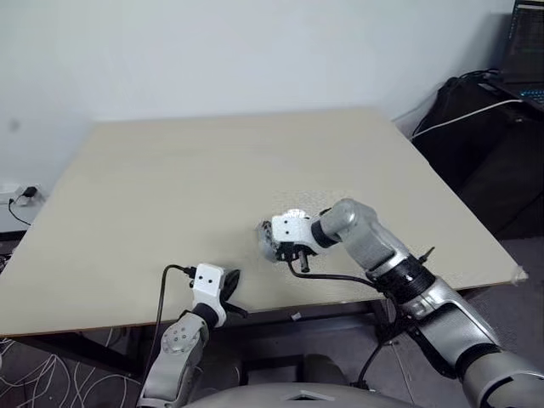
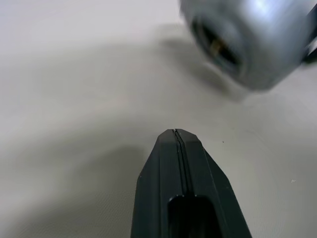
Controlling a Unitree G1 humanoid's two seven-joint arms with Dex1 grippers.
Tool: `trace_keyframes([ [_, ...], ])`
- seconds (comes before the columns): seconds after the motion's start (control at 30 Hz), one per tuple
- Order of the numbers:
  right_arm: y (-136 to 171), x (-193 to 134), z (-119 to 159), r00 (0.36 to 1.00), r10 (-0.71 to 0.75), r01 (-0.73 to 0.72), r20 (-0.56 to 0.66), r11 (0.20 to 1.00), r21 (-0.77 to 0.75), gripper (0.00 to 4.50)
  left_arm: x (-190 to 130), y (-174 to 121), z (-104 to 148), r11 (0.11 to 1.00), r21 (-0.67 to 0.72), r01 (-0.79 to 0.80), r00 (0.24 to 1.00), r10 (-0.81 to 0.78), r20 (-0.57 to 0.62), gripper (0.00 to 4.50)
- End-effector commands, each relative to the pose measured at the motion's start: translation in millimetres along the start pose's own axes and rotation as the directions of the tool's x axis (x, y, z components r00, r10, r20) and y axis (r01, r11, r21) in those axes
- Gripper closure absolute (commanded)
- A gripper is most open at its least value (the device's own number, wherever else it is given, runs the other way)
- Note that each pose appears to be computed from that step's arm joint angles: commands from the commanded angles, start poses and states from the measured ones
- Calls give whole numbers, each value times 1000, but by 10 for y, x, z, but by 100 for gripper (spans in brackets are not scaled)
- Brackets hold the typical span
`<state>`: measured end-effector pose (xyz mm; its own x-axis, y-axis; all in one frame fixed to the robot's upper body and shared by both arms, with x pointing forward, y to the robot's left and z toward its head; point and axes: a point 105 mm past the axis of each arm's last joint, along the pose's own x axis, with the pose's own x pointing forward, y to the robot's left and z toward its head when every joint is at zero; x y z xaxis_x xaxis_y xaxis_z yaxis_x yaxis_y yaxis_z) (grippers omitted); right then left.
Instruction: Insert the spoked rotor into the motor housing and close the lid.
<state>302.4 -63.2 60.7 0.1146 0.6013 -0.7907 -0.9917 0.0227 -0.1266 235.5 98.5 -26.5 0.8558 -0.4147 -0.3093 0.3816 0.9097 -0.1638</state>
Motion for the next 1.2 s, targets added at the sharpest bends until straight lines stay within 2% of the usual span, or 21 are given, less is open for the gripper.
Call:
trace_keyframes([
  [0.03, -13, -277, 100, 997, -59, 54, 57, 994, 91, 438, 34, -24, 95, 1000, -1, 14, 999, -14, 41, 450],
  [0.3, 329, -417, -47, 997, 5, -30, 72, 934, 357, 438, 47, -36, 85, 1000, -2, 25, 999, -25, 35, 450],
  [0.47, 334, -337, 78, 990, -37, -42, 138, 849, 527, 438, 56, -44, 83, 999, -4, 33, 999, -33, 32, 450],
  [0.8, 172, -95, 116, 989, -104, 34, 102, 844, 535, 438, 43, -22, 87, 1000, -2, 17, 999, -17, 36, 450],
  [1.03, 251, 83, 137, 993, -49, -17, 108, 844, 536, 438, 40, -16, 90, 1000, -1, 11, 999, -11, 38, 450],
  [1.2, 196, 120, 286, 983, -67, -43, 173, 824, 565, 438, 38, -23, 87, 1000, -3, 14, 999, -14, 37, 450],
])
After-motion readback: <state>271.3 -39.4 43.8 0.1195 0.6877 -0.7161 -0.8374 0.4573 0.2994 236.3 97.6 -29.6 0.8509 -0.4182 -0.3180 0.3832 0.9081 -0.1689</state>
